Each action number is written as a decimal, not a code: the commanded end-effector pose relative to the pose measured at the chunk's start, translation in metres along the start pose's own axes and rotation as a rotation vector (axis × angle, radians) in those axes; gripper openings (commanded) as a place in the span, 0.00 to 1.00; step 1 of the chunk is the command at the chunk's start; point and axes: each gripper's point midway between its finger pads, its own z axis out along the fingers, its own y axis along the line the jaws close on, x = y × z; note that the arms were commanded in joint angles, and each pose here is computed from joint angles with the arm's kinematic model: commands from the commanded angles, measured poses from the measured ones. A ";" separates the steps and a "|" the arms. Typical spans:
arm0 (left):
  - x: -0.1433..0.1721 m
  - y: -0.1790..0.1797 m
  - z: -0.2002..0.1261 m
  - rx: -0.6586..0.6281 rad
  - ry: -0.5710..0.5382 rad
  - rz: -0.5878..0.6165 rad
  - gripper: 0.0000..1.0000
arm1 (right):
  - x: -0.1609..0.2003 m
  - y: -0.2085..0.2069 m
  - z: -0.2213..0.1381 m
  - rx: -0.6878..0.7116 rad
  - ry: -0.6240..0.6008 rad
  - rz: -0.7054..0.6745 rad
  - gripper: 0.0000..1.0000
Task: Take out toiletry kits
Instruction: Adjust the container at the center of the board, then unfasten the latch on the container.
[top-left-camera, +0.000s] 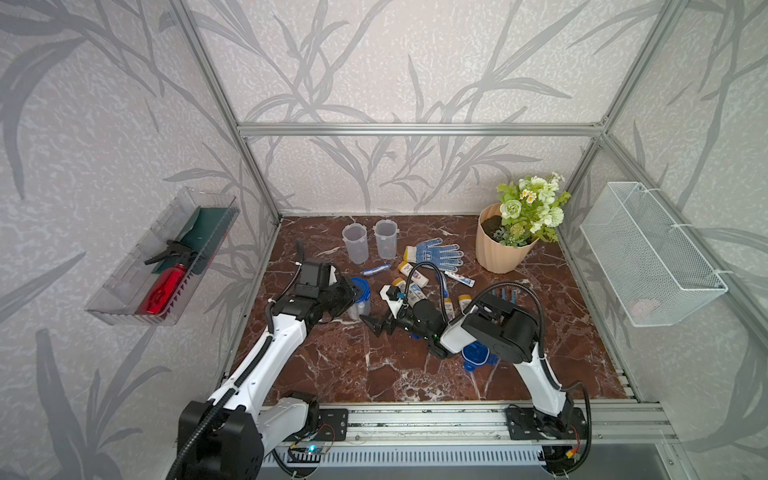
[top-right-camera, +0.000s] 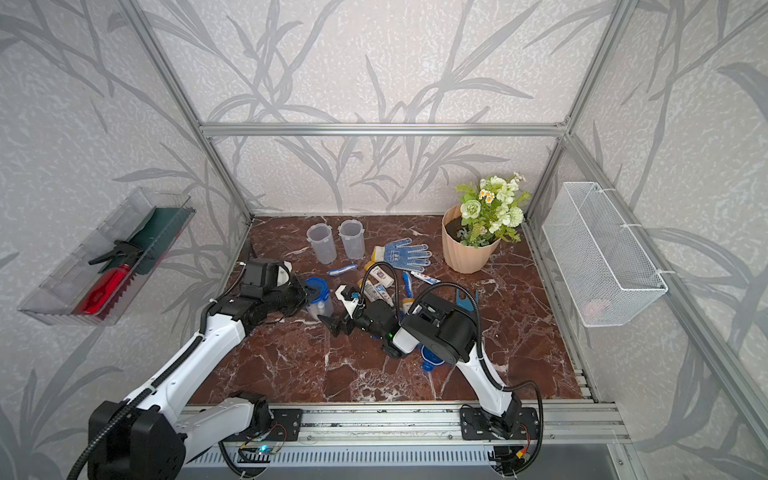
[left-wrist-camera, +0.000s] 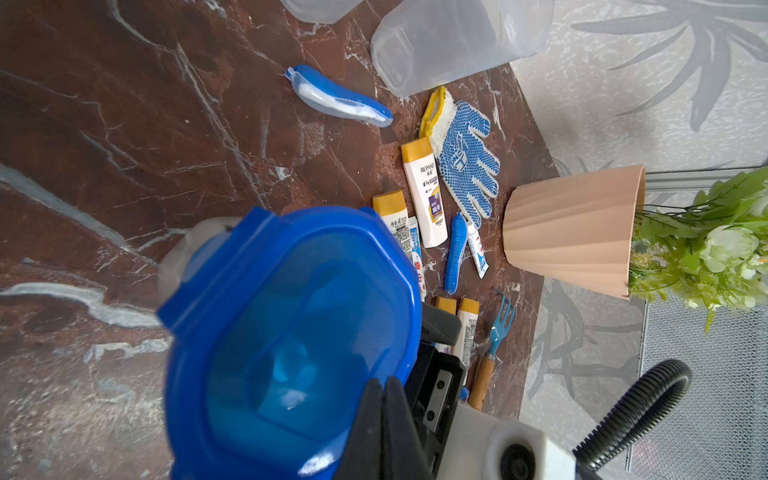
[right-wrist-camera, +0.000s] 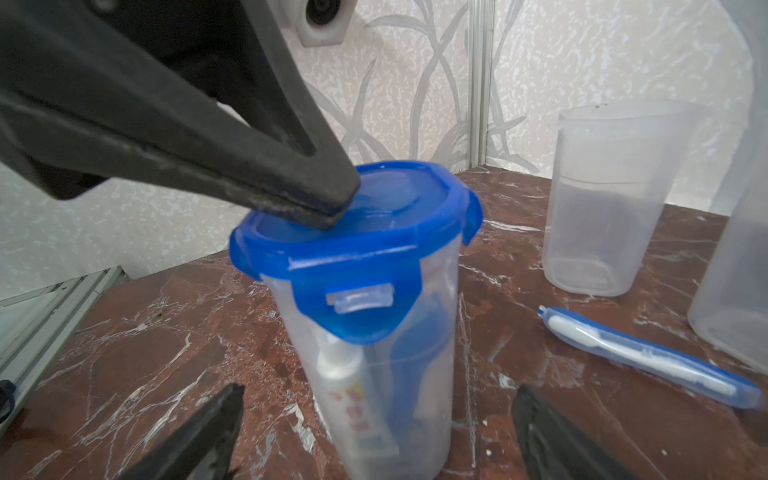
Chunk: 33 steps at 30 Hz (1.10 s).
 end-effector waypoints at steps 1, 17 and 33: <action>-0.003 0.006 -0.005 -0.060 0.003 0.000 0.00 | -0.035 0.004 -0.010 0.013 -0.078 0.041 0.99; -0.029 -0.014 -0.012 -0.065 -0.041 0.059 0.00 | -0.040 -0.005 -0.040 0.253 0.375 0.467 0.93; -0.015 0.004 0.001 -0.089 0.020 0.032 0.00 | -0.045 0.007 -0.011 -0.058 0.215 0.941 0.44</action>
